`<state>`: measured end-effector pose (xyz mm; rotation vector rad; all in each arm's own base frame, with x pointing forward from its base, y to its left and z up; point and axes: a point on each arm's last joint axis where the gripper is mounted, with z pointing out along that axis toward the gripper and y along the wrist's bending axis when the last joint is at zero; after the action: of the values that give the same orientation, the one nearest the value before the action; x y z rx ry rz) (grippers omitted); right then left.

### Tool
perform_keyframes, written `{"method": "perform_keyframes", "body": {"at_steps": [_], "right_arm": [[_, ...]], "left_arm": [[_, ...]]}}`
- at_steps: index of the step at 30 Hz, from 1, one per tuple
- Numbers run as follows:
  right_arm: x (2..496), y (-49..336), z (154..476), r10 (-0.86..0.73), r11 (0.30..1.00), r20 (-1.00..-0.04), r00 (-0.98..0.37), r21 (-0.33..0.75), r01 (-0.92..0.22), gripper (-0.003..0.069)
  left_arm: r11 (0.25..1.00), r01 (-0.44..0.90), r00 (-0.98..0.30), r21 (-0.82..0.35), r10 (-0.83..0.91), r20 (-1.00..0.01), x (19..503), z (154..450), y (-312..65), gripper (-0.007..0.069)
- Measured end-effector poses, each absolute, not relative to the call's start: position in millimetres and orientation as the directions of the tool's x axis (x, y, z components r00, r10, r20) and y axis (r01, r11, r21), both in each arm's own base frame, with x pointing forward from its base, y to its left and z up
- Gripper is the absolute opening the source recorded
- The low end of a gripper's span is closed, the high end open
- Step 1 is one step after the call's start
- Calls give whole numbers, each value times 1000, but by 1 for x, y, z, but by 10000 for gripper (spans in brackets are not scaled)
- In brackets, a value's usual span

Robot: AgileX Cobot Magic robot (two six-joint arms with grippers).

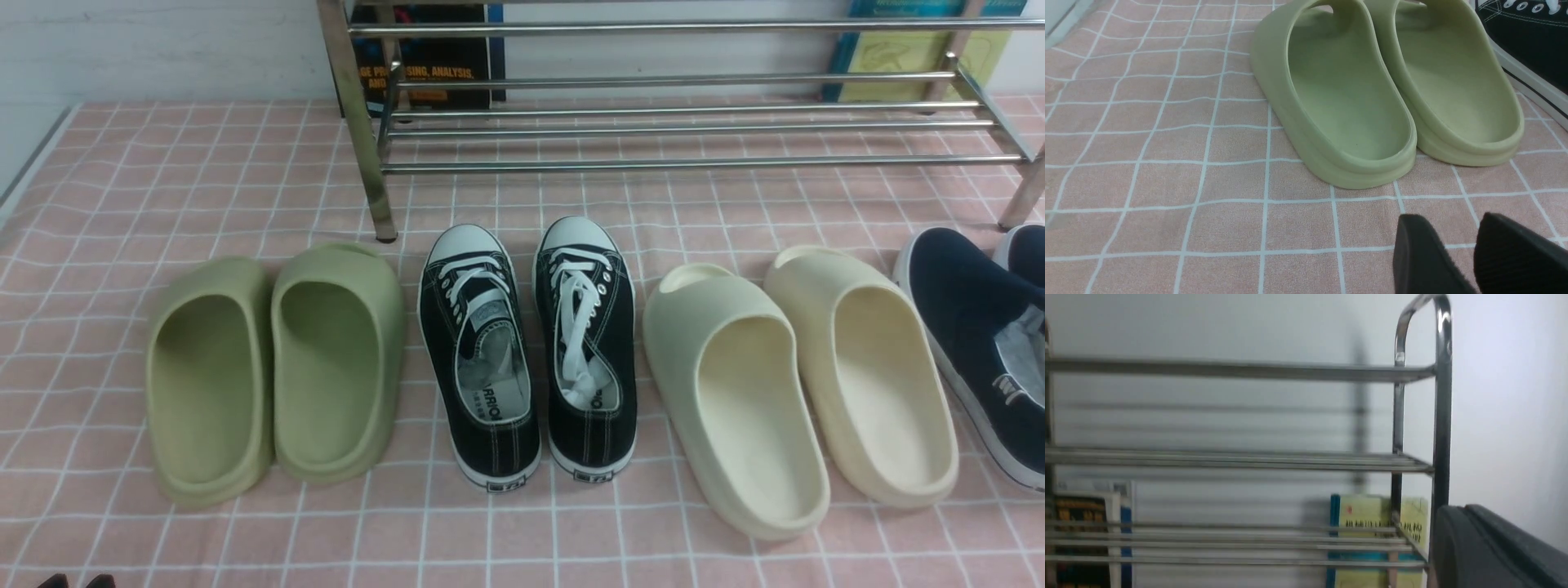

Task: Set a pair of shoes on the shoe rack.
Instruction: Use the right arm to grab the shoe closest to it

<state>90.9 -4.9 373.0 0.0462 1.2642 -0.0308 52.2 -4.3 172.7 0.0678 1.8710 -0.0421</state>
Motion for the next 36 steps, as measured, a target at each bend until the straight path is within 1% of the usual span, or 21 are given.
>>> {"method": "perform_keyframes", "body": {"at_steps": [1,2,3,5,7,9,12,13,14,15,16,17,19,22,23,25,28,31,32,33,36], "right_arm": [[114,-5,374,12,999,-984,176,20,41,-4],[127,-5,374,25,999,-995,101,28,35,-4],[141,-4,371,43,999,-999,-17,42,23,-4],[163,-3,369,53,999,-980,-193,53,6,-4],[183,0,361,52,998,-916,-398,62,-14,-4],[206,1,353,56,996,-831,-553,85,-27,-2],[236,4,338,65,991,-683,-728,132,-35,12],[241,4,336,64,991,-671,-739,133,-35,16],[255,4,327,45,990,-608,-793,130,-44,41],[262,4,321,29,991,-571,-820,122,-50,64],[263,3,319,23,992,-562,-827,119,-52,69],[268,3,314,12,992,-537,-844,110,-56,90],[279,0,296,-18,995,-469,-883,78,-61,188],[286,-4,284,-46,997,-432,-901,38,-69,299],[290,-5,280,-57,997,-425,-903,22,-73,330],[298,-8,271,-77,997,-421,-904,-11,-80,362],[312,-12,253,-91,996,-410,-908,-46,-79,360],[326,-14,227,-69,997,-371,-926,-48,-55,316],[327,-14,224,-62,998,-364,-929,-44,-50,308],[332,-14,212,-37,999,-344,-938,-34,-27,274],[338,-14,195,-1,1000,-314,-950,-21,5,200]], "left_arm": [[998,68,-296,5,25,-955,52,173,-4,239],[998,68,-296,5,25,-955,52,173,-4,239],[998,68,-296,5,25,-955,52,173,-4,239],[998,68,-296,5,25,-955,52,173,-4,239],[998,68,-296,5,25,-955,52,173,-4,239],[998,68,-296,5,25,-955,52,173,-4,239],[998,68,-296,5,25,-955,52,173,-4,239],[998,68,-296,5,25,-955,52,173,-4,239],[998,68,-296,5,25,-955,52,173,-4,239],[998,68,-296,5,25,-955,52,173,-4,239],[998,68,-296,5,25,-955,52,173,-4,239],[998,68,-296,5,25,-955,52,173,-4,239],[998,68,-296,5,25,-955,52,173,-4,239],[998,68,-296,5,25,-955,52,173,-4,239],[998,68,-296,5,25,-955,52,173,-4,239],[998,68,-296,5,25,-955,52,173,-4,239],[998,68,-296,5,25,-955,52,173,-4,239],[998,68,-296,5,25,-955,52,173,-4,239],[998,68,-296,5,25,-955,52,173,-4,239],[998,68,-296,5,25,-955,52,173,-4,239],[998,68,-296,5,25,-955,52,173,-4,239]]}}
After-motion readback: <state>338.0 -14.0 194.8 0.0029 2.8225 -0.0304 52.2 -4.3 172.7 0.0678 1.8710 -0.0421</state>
